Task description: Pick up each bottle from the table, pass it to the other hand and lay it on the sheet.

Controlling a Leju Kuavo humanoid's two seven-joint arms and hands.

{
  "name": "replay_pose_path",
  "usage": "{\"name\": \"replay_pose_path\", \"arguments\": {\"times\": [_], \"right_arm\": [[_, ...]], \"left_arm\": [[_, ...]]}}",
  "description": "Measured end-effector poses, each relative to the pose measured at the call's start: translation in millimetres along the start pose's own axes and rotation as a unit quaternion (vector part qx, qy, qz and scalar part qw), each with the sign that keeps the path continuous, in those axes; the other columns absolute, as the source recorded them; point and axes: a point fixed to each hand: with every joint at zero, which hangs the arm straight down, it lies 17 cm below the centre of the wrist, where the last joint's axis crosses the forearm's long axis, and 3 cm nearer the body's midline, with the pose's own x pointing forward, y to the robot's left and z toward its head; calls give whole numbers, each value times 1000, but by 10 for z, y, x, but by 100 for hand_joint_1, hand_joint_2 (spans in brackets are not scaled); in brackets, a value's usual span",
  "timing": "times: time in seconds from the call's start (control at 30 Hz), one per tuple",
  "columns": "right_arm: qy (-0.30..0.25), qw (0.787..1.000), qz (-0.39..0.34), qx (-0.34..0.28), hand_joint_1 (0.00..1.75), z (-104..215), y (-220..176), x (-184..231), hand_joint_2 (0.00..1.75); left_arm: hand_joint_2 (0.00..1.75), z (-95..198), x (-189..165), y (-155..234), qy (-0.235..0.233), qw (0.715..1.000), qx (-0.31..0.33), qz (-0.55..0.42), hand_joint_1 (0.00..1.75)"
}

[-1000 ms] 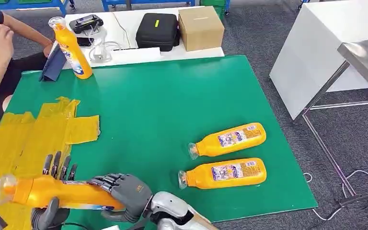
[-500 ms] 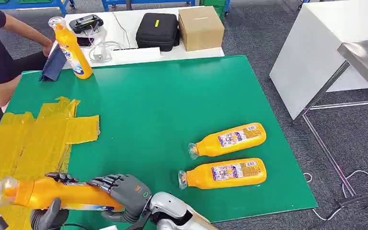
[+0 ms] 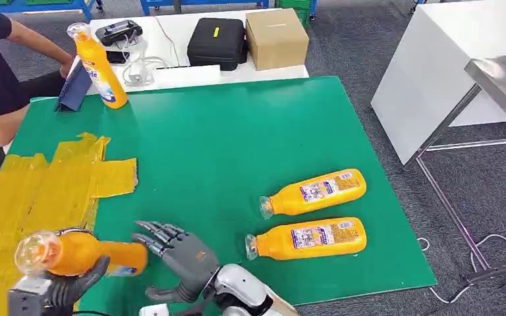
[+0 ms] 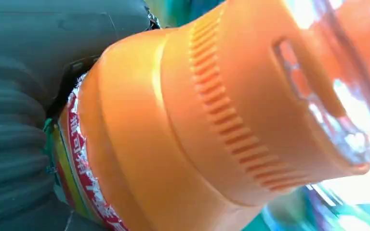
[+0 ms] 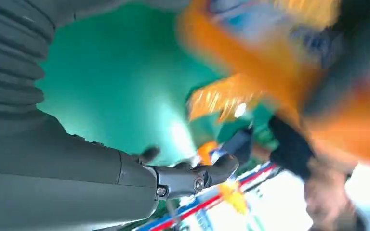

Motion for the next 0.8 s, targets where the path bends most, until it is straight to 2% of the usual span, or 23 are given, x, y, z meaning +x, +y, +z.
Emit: {"name": "replay_pose_path", "arguments": {"times": [0.07,0.13,0.27,0.37,0.43,0.5,0.63,0.73,0.8], "right_arm": [[8,1000,-13,-28,0,114,-240,-54,0],[11,999,-18,-47,0,243,-461,-119,0],[9,997,-12,-72,0,372,-734,-152,0],[5,997,-9,-80,0,419,-814,-133,0],[3,996,-5,-86,0,444,-861,-128,0],[2,995,-2,-97,0,527,-938,-146,0],[5,994,8,-109,0,849,-1089,-252,0],[11,993,28,-112,0,1114,-1190,-323,0],[19,993,42,-109,0,1260,-1225,-371,0]], "left_arm": [[175,-54,84,225,-32,984,48,-167,175],[175,-65,180,346,-54,963,74,-252,175],[175,-68,224,399,-58,958,89,-267,175],[175,-67,233,401,-58,957,92,-268,175],[175,-68,242,412,-59,947,94,-302,175],[175,-63,266,438,-66,920,100,-374,175],[175,-22,237,363,-87,839,72,-532,175],[175,81,126,394,-110,811,35,-573,175],[175,186,-75,540,-98,797,14,-595,175]]}}
